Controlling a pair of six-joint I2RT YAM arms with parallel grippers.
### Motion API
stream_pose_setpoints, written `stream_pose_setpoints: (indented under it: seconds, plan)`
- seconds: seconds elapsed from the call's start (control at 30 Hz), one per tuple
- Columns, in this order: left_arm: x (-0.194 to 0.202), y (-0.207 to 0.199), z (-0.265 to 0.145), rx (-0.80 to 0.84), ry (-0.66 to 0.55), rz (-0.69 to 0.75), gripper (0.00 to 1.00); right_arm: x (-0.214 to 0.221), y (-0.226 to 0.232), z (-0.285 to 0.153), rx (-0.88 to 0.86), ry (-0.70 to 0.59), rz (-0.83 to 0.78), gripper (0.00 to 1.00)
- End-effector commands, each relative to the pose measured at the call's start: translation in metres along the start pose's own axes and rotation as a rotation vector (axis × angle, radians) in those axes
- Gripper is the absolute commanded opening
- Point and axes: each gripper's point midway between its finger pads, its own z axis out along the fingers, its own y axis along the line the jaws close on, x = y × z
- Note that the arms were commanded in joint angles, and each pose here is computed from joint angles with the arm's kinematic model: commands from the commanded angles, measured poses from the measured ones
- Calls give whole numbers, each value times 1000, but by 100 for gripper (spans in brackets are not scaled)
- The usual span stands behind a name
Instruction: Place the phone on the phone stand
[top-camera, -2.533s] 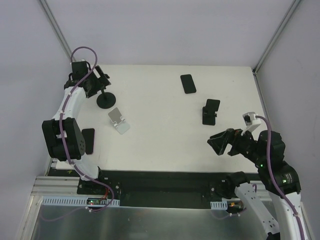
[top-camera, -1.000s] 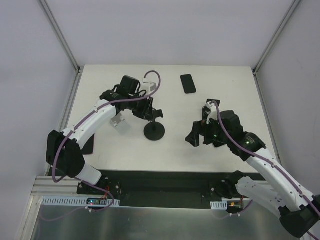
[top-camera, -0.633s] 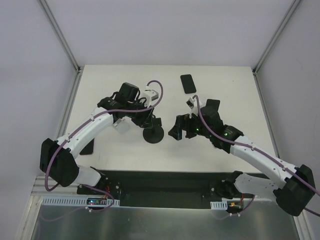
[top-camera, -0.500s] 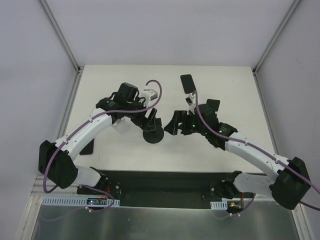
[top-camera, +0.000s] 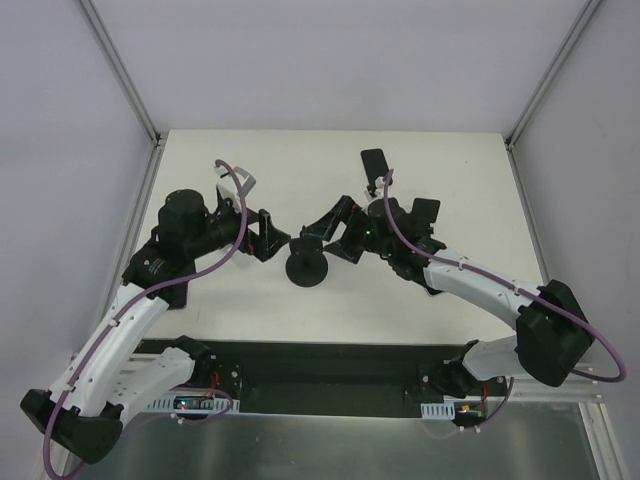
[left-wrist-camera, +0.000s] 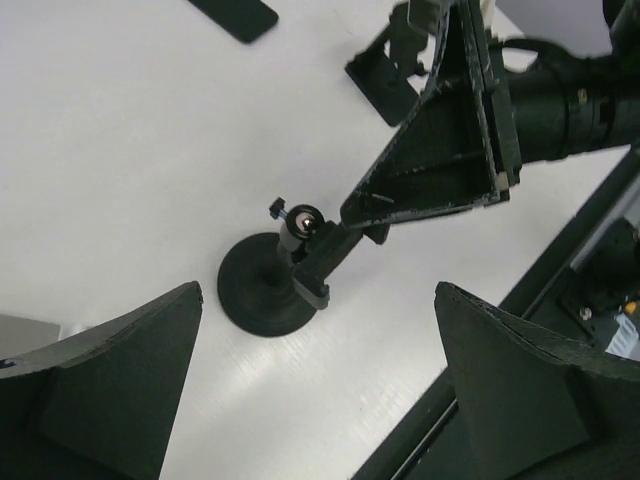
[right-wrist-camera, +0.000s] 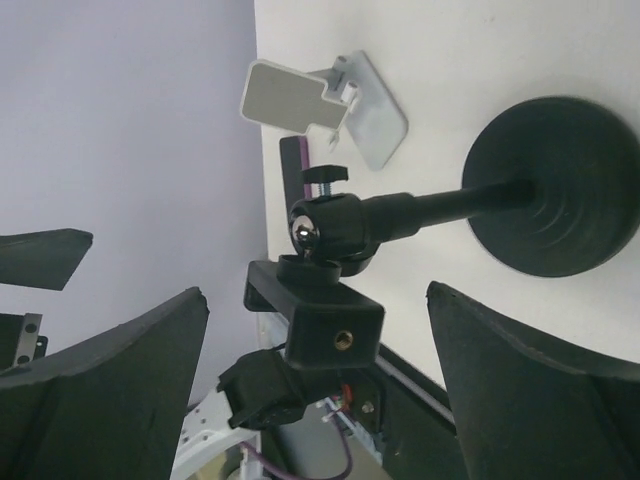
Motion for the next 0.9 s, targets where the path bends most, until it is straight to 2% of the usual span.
stream_pose_setpoints:
  seconds: [0.0, 0.1, 0.17, 0.43, 0.47, 0.53, 0.57, 0.63, 0.67, 0.77, 0.87]
  plan:
    - [-26, 15, -3, -96, -145, -33, 98, -7, 43, 3, -110, -29, 122, 91]
    - [-24, 15, -6, -123, -144, -15, 98, -4, 35, 4, -87, -47, 182, 84]
    - [-23, 14, -8, -127, -147, -8, 98, -3, 27, 4, -65, -61, 218, 75]
    - [-23, 10, -10, -133, -153, 4, 98, -1, 16, 10, -42, -85, 302, 59]
    - [-22, 10, -10, -132, -152, 4, 98, 0, 14, 11, -35, -85, 310, 51]
    - [-22, 9, -10, -127, -151, -2, 98, 3, 6, 13, -16, -82, 345, 44]
    - [-22, 9, -10, -125, -151, -1, 98, 5, 4, 14, -16, -79, 353, 34]
    - [-23, 8, -11, -126, -155, -2, 98, 7, 0, 16, -16, -75, 383, 28]
    - [-23, 9, -12, -132, -159, 0, 97, 9, -1, 18, -25, -71, 395, 19]
    - [-23, 9, -12, -134, -163, 1, 97, 12, -7, 23, -27, -67, 433, 5]
    - [-23, 9, -12, -131, -162, 0, 97, 13, -15, 25, -23, -79, 473, 4]
